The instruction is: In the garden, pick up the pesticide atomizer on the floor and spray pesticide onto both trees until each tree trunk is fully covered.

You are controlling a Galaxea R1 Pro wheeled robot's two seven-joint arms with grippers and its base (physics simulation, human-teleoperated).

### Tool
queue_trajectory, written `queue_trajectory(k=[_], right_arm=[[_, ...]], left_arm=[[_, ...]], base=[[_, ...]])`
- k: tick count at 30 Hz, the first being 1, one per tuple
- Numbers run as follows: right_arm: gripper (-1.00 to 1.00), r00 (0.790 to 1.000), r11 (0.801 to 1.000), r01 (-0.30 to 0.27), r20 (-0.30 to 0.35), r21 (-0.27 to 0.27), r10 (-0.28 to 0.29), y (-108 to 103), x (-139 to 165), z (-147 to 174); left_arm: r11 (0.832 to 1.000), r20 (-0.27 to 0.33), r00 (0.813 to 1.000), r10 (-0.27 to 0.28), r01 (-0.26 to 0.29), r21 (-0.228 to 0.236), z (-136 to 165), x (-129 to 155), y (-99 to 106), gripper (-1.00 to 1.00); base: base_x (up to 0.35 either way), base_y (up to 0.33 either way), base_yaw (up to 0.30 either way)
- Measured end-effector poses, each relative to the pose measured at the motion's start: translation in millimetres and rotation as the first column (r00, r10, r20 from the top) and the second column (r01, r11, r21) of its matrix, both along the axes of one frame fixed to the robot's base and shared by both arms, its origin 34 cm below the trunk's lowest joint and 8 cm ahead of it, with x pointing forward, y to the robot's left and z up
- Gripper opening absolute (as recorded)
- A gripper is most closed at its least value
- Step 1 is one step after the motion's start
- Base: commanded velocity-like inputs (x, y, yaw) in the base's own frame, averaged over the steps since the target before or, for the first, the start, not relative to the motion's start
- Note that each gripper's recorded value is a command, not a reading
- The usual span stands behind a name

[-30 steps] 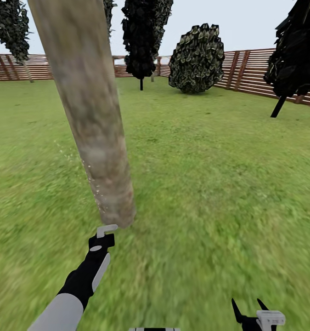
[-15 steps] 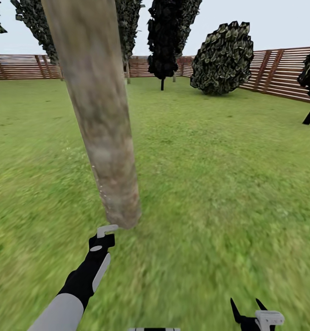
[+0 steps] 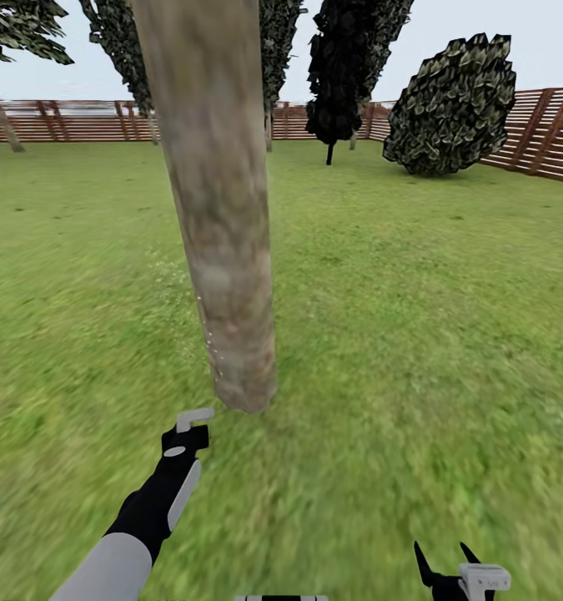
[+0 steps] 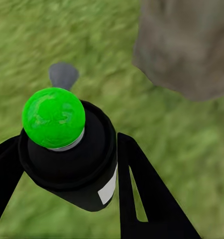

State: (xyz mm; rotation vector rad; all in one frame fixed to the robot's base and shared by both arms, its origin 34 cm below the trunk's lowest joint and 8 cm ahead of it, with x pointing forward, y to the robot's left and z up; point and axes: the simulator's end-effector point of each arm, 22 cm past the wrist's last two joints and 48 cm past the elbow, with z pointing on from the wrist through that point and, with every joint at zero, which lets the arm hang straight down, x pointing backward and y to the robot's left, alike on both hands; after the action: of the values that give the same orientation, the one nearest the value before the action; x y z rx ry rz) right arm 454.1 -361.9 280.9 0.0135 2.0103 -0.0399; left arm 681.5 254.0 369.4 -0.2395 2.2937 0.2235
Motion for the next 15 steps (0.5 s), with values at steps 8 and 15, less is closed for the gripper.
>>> queue_trajectory(k=[8,15], right_arm=[[1.0,1.0,1.0,0.0,-0.001,0.001,0.0,0.5,-0.3,-0.3],[1.0,1.0,1.0,0.0,0.0,0.001,0.0,0.5,-0.3,-0.1]], left_arm=[[1.0,-0.001,1.0,0.0,0.0,0.0,-0.5,-0.3,0.0,-1.0],[1.0,-0.001,1.0,0.0,0.0,-0.001,-0.5,-0.4,-0.3,-1.0]], base=[[0.0,0.0,0.164],[0.0,0.0,0.275]])
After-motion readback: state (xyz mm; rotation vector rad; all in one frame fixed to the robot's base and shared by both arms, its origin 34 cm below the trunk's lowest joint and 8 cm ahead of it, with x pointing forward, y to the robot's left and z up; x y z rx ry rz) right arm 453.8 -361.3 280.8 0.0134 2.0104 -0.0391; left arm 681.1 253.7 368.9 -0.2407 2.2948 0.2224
